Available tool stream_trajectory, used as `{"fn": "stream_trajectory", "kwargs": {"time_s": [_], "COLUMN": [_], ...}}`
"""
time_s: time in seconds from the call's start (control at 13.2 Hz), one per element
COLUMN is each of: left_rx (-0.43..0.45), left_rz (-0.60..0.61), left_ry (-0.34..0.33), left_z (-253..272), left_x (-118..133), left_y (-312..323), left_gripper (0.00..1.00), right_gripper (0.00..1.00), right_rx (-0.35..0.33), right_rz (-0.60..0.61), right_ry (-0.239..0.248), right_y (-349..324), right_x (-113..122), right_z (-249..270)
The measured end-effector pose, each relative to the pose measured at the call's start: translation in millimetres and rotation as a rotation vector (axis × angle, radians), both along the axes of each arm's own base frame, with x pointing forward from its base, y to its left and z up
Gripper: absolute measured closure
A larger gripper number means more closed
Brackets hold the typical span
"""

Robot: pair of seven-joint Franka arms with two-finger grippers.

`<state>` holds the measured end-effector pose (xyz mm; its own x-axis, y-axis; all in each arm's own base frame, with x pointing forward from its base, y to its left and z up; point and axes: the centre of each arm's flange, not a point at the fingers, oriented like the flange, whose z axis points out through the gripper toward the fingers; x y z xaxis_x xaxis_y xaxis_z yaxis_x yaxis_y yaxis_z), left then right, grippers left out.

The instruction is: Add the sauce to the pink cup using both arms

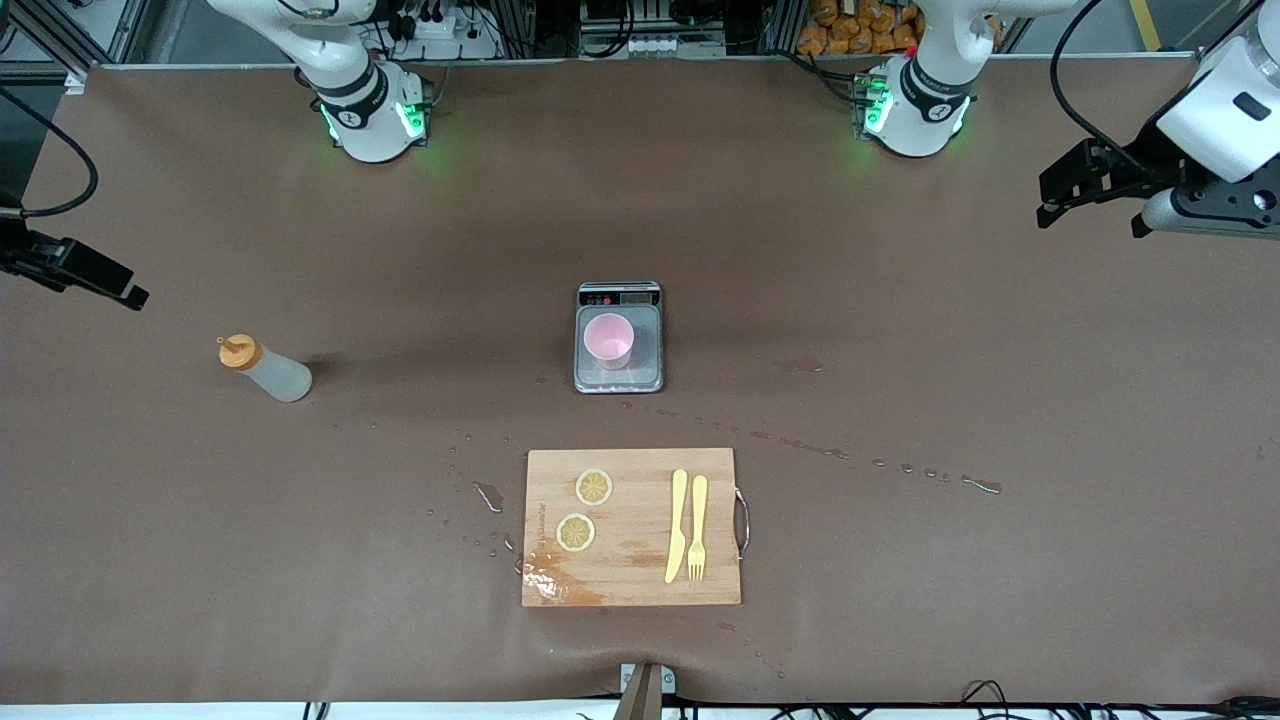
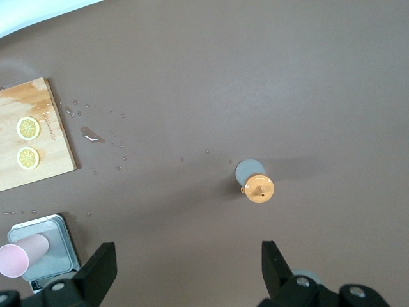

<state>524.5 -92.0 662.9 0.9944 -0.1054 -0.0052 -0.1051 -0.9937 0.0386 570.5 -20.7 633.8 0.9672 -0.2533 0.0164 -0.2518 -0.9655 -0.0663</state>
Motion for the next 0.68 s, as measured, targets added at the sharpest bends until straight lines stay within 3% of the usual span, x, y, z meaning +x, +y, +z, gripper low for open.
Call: {"fn": "stream_trajectory", "kwargs": {"time_s": [0.68], "left_rx": [0.0], "left_rz": [0.0], "left_ry": [0.001], "left_z": [-0.1], "left_x": [-0.1], "left_y": [0.0], "left_gripper": [0.0], "right_gripper": [0.0], "right_rx": [-0.031], "right_rz": [0.136], "right_ry": [-0.04], "right_y": [2.0], "right_x": [1.5], "right_z": [1.6]}}
